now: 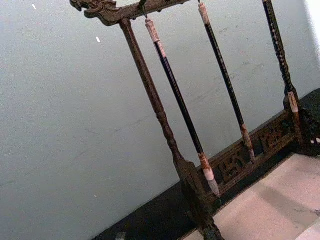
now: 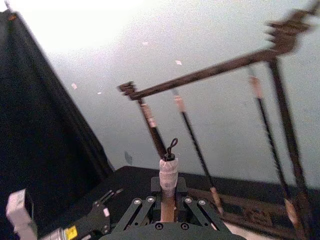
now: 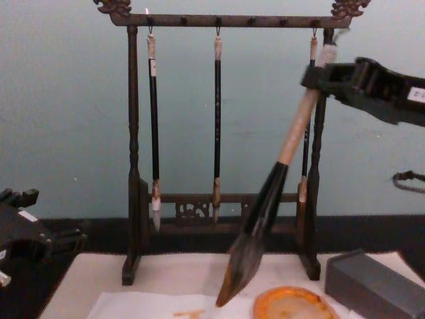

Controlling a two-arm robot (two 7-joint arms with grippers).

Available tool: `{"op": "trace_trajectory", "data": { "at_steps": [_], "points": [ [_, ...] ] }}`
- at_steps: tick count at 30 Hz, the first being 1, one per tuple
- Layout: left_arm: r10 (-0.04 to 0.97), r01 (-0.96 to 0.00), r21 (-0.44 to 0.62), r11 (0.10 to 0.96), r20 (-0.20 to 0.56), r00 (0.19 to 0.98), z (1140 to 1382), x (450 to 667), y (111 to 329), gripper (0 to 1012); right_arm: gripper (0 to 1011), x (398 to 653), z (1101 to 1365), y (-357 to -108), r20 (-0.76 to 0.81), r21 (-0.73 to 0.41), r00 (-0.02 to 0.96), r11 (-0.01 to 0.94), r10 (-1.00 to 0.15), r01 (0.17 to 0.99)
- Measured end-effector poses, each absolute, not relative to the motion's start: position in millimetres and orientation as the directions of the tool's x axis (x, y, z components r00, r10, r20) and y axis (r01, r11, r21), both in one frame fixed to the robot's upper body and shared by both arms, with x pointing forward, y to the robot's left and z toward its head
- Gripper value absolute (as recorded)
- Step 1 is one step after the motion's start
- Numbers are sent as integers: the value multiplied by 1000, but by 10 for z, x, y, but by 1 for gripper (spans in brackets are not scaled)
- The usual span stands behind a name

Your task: Pick up the brush from the inkstone, write on the paper, then place the brush back to its original position.

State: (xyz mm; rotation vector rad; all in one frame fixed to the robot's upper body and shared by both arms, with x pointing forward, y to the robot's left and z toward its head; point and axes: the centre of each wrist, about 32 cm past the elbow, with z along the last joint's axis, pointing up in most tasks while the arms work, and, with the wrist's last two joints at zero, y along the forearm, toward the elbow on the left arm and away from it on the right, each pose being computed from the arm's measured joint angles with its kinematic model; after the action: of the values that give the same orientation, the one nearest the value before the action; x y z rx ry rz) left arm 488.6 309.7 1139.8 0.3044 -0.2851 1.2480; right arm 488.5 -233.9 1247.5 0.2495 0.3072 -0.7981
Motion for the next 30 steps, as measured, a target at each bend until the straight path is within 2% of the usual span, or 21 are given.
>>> {"op": "trace_trajectory", "data": {
  "at_steps": [11, 20, 30],
  "points": [
    [880, -955, 70, 287, 374, 292, 11398, 4886, 3097, 1010, 172, 5115, 12409, -2684, -652, -26, 434, 591, -621, 806],
    [880, -955, 70, 287, 374, 292, 11398, 4886, 3097, 1010, 173, 5254, 12276, -2904, -755, -111, 281, 538, -593, 836],
    [880, -955, 70, 287, 374, 292, 11398, 4886, 3097, 1010, 173, 5357, 12105, -2991, -815, -164, 162, 490, -556, 856]
  ]
}}
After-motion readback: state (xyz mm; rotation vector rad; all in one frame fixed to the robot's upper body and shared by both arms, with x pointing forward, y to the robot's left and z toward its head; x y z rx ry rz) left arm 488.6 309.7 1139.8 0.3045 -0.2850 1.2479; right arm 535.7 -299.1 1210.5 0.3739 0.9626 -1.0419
